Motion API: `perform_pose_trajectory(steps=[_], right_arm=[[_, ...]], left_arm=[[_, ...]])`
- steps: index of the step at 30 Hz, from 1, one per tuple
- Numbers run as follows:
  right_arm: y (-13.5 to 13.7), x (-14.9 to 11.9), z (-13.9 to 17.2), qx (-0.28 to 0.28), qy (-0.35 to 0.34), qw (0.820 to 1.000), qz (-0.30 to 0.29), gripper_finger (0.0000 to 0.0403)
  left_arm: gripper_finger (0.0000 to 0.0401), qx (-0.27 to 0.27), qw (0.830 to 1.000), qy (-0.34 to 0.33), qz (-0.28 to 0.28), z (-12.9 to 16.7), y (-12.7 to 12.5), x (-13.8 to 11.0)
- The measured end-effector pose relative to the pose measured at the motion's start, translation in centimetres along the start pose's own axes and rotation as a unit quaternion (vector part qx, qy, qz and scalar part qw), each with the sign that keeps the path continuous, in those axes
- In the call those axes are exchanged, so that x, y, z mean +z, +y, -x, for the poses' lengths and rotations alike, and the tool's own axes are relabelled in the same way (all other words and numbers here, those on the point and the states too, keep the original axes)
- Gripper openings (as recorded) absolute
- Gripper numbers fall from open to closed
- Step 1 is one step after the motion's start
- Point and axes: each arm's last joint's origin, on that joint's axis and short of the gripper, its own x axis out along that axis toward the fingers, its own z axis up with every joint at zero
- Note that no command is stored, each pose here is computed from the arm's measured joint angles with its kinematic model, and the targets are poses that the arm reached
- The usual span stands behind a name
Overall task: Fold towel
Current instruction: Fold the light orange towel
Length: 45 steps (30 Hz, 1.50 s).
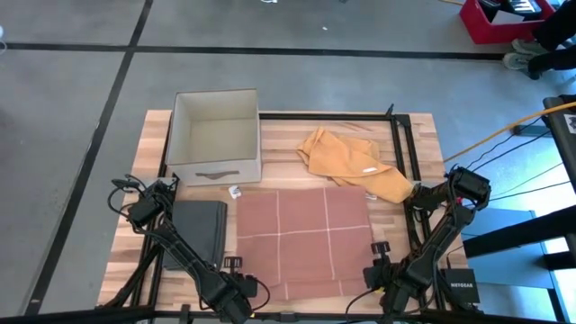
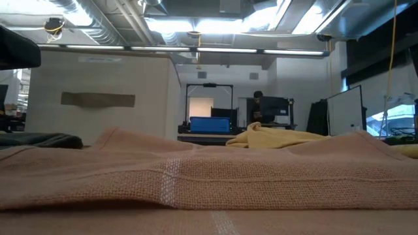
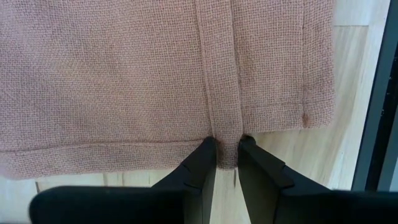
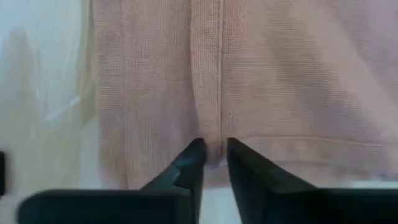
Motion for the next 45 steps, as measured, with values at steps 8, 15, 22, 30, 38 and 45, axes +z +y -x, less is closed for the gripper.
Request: perform_pose_trajectory(steps=[8,15,22,30,38,45], right_arm=[[0.0,0.0,0.2,-0.002,0.002,1.0,0.001,0.0008],[-0.2,-0.1,0.1,-0.009,0.007,1.0,-0.011,0.0005],[0.2,0.5,1.2,-0.015,-0.003,1.0,-0.012,0.0003],[0.5,1.4,4.3,-0.042,0.015,0.999,-0.006,0.0002],[1.7,0.9,7.9,-0.051,0.018,0.998,-0.021,0.0001],[3.6,-2.3,7.6,-0.024,0.038,0.998,-0.039,0.0001]], left_arm=[[0.006,0.0,1.0,0.0,0.0,0.0,0.0,0.0],[0.0057,0.011,1.0,-0.005,-0.015,0.4,0.0,0.1],[0.0008,0.027,0.999,0.007,-0.033,1.6,-0.1,0.5],[0.0003,0.039,0.999,0.015,-0.019,4.1,-0.2,1.1],[0.0002,0.004,0.999,-0.051,-0.011,8.1,-1.2,2.9],[0.0007,-0.034,0.994,-0.105,-0.013,6.6,-2.0,3.6]])
